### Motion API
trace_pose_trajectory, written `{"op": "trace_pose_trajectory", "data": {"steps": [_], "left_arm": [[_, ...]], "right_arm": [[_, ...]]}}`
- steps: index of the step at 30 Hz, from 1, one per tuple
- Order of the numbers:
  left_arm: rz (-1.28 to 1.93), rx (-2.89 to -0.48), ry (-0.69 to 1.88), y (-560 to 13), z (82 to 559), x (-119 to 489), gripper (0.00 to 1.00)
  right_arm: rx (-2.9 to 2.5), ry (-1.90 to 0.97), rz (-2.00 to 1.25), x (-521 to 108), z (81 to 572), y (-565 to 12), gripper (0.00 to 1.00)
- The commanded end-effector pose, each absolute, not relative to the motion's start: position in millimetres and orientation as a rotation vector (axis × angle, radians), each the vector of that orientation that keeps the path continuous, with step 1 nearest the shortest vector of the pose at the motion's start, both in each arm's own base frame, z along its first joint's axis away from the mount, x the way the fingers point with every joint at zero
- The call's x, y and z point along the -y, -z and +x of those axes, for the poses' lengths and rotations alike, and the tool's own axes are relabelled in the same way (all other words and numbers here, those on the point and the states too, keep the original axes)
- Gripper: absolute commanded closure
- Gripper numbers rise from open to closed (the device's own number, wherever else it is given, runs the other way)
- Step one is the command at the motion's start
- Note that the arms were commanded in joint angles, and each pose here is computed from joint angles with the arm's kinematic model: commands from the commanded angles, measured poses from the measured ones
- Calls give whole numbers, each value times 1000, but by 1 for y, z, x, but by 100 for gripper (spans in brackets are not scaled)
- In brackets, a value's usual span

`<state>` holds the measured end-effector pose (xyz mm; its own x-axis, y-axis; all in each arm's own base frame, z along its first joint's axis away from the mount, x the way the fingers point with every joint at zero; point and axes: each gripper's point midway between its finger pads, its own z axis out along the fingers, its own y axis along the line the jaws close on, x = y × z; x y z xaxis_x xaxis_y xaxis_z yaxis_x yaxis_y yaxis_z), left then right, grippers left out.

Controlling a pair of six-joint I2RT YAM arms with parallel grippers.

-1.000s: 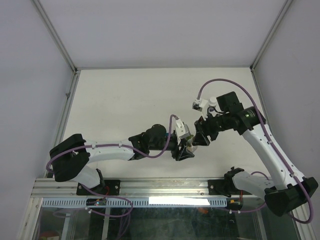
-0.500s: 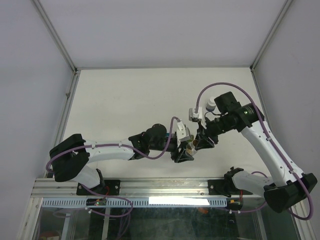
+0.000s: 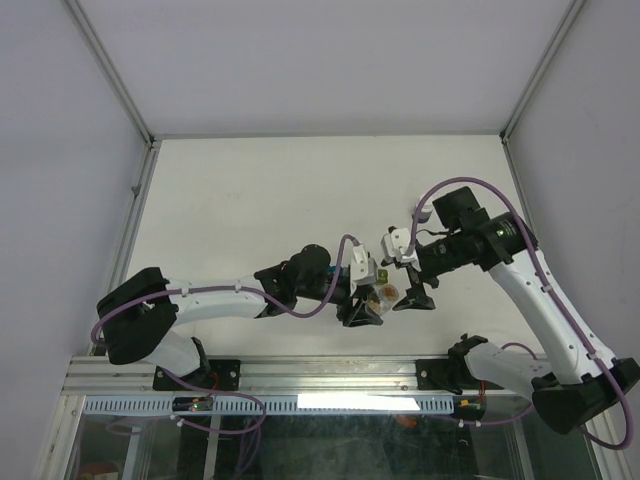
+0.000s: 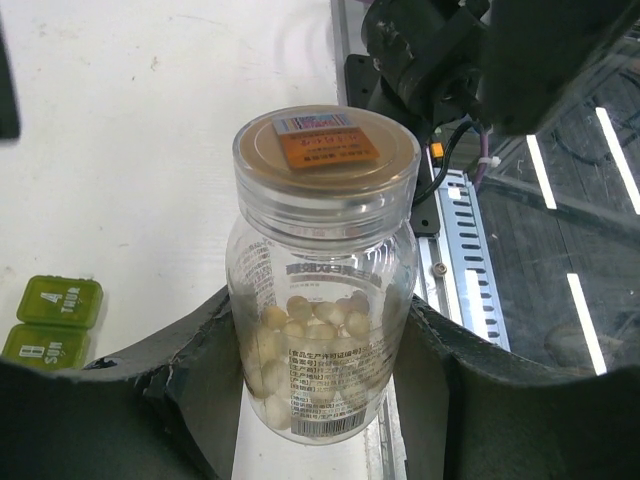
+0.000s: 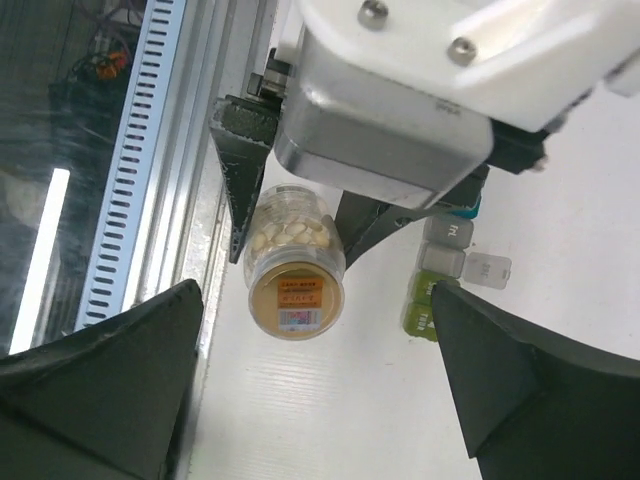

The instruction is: Sort the pills into containers

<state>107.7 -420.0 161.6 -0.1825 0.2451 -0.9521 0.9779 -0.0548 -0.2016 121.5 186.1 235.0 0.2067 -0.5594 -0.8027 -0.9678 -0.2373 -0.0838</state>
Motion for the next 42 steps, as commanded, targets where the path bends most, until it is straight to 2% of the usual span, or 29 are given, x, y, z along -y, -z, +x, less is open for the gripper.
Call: {"op": "trace_pose_trajectory", "data": {"steps": [1,3,6,10,18,32,34,38,42], "left_arm": [[1296,-1396,1292,-188,111,420,100],[1277,-1394,1289,-190,113,421,100],[1253,-1392,1286,-197,117,424,100],[1227,-1382,1284,-203,120,426,100],[1207,-1391,1272,-205,124,427,100],[1192,-1403,1278,-207,128,433,100],[1192,-1403,1279,-208,128,434,100],[1196,-1406,1281,-207,127,434,100],[1228,-1391,1295,-205,122,432,100]], "right_arm": [[-1556,-929,-1724,-184,108,-263,0],[-1638,-959,-1665,-181,101,-268,1],[-1891,-915,-1443,-178,117,-268,1],[-2074,-903,-1338,-176,127,-253,3],[-2189,-906,-1312,-180,136,-235,16],[-2215,-907,-1353,-187,132,-223,31],[-2215,-904,-1363,-187,131,-222,36],[-2173,-911,-1387,-189,130,-228,64],[-2076,-927,-1489,-189,126,-234,86]]}}
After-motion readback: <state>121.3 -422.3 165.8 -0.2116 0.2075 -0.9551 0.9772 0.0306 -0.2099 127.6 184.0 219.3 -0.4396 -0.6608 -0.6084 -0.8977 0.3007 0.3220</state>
